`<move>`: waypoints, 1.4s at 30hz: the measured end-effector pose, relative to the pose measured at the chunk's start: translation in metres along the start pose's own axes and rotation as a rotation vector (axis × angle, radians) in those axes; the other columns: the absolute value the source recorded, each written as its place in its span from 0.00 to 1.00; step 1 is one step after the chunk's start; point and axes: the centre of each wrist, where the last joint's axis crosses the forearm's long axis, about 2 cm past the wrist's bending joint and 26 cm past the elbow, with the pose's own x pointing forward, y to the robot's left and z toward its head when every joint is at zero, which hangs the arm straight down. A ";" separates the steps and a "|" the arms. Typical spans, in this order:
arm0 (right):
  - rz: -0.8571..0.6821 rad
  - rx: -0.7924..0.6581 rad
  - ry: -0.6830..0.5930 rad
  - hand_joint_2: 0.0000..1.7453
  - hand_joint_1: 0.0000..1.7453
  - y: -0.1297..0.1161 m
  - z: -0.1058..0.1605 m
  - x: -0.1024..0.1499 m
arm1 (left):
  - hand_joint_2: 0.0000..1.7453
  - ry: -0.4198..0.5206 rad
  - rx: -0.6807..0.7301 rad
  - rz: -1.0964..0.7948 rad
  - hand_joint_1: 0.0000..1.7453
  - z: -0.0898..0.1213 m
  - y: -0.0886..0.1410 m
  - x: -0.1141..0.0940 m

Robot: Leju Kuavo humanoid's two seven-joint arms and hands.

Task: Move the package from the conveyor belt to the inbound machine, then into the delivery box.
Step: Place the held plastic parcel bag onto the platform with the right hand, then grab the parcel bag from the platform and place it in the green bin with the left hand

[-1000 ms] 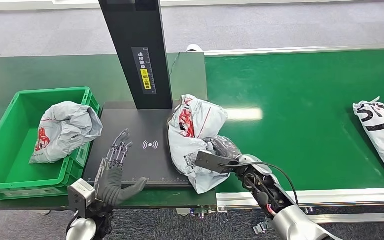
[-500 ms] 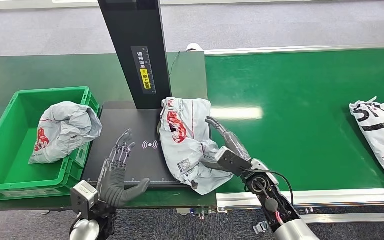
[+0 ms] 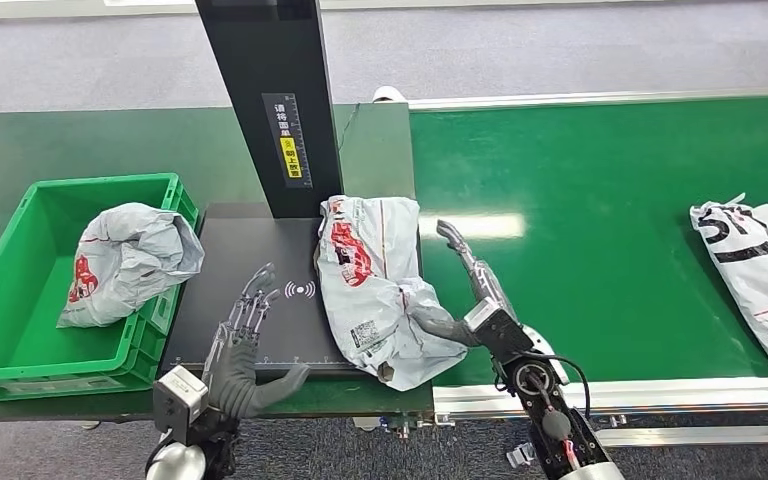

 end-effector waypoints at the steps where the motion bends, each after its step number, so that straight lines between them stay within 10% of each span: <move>1: 0.001 -0.012 -0.004 1.00 0.00 -0.001 0.000 0.001 | 1.00 0.000 -0.003 0.000 0.00 0.000 -0.001 0.000; 27: -0.133 -0.378 -0.078 1.00 0.00 -0.002 0.008 0.030 | 1.00 -0.025 -0.128 -0.163 0.00 -0.069 -0.016 0.009; 42: -0.170 -0.366 -0.068 1.00 0.00 0.006 0.001 0.034 | 1.00 0.340 -0.374 -0.811 0.00 -0.123 -0.032 -0.014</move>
